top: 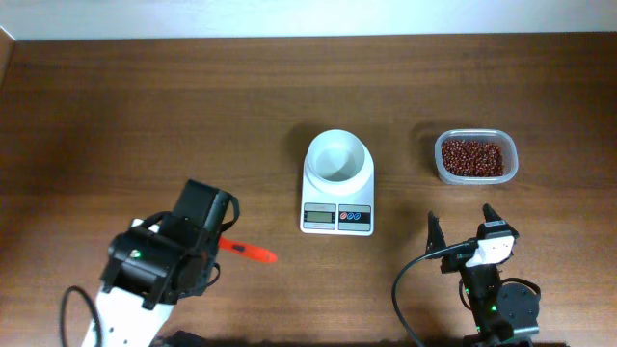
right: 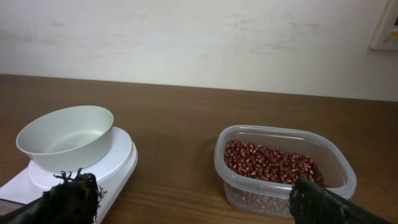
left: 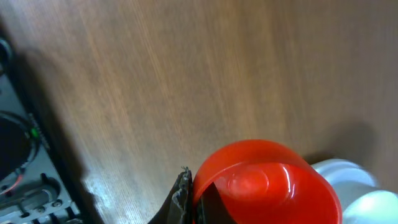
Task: Scoop and weigh 50g on scale
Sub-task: 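Lift the orange scoop with the left gripper and hold it near the scale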
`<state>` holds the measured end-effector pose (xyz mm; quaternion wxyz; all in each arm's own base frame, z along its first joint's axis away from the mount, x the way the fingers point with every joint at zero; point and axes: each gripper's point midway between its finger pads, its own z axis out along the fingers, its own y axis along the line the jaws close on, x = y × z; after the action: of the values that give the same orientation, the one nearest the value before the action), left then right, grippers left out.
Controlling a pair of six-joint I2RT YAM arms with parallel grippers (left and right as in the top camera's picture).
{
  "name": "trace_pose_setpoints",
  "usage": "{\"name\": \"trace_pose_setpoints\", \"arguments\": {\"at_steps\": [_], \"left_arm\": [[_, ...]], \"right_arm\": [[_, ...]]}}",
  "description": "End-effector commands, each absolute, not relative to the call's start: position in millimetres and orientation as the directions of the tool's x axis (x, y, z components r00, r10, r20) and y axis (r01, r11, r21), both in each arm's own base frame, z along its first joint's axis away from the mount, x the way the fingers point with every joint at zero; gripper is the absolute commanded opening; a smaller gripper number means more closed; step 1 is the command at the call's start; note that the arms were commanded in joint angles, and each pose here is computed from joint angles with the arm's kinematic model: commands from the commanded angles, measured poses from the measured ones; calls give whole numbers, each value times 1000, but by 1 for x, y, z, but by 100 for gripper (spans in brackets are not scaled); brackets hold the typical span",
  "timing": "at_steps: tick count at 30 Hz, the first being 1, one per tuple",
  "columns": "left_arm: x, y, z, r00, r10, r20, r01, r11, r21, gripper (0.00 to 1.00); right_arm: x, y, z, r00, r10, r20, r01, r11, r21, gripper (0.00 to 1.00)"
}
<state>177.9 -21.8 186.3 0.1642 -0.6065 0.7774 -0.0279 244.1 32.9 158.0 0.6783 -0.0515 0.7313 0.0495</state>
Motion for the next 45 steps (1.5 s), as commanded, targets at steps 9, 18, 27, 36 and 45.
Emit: {"name": "trace_pose_setpoints", "arguments": {"at_steps": [9,18,27,36,45], "left_arm": [[183,-21,209,-201,-949,-243,-941,256,-221,0],[181,-28,174,-183,-957,-227,-981,194,-27,0],[176,-54,119,-203,-976,-78,-979,201,32,0],[169,-75,115,-346,-938,-15,-937,344,63,0],[169,-75,115,-372,-928,-16,-927,371,64,0]], "right_arm": [[243,36,156,-78,-2,-997,-158,987,11,99],[243,36,156,-78,-2,-997,-158,987,11,99],[243,36,156,-78,-2,-997,-158,987,11,99],[243,36,156,-78,-2,-997,-158,987,11,99],[243,36,156,-78,-2,-997,-158,987,11,99]]}}
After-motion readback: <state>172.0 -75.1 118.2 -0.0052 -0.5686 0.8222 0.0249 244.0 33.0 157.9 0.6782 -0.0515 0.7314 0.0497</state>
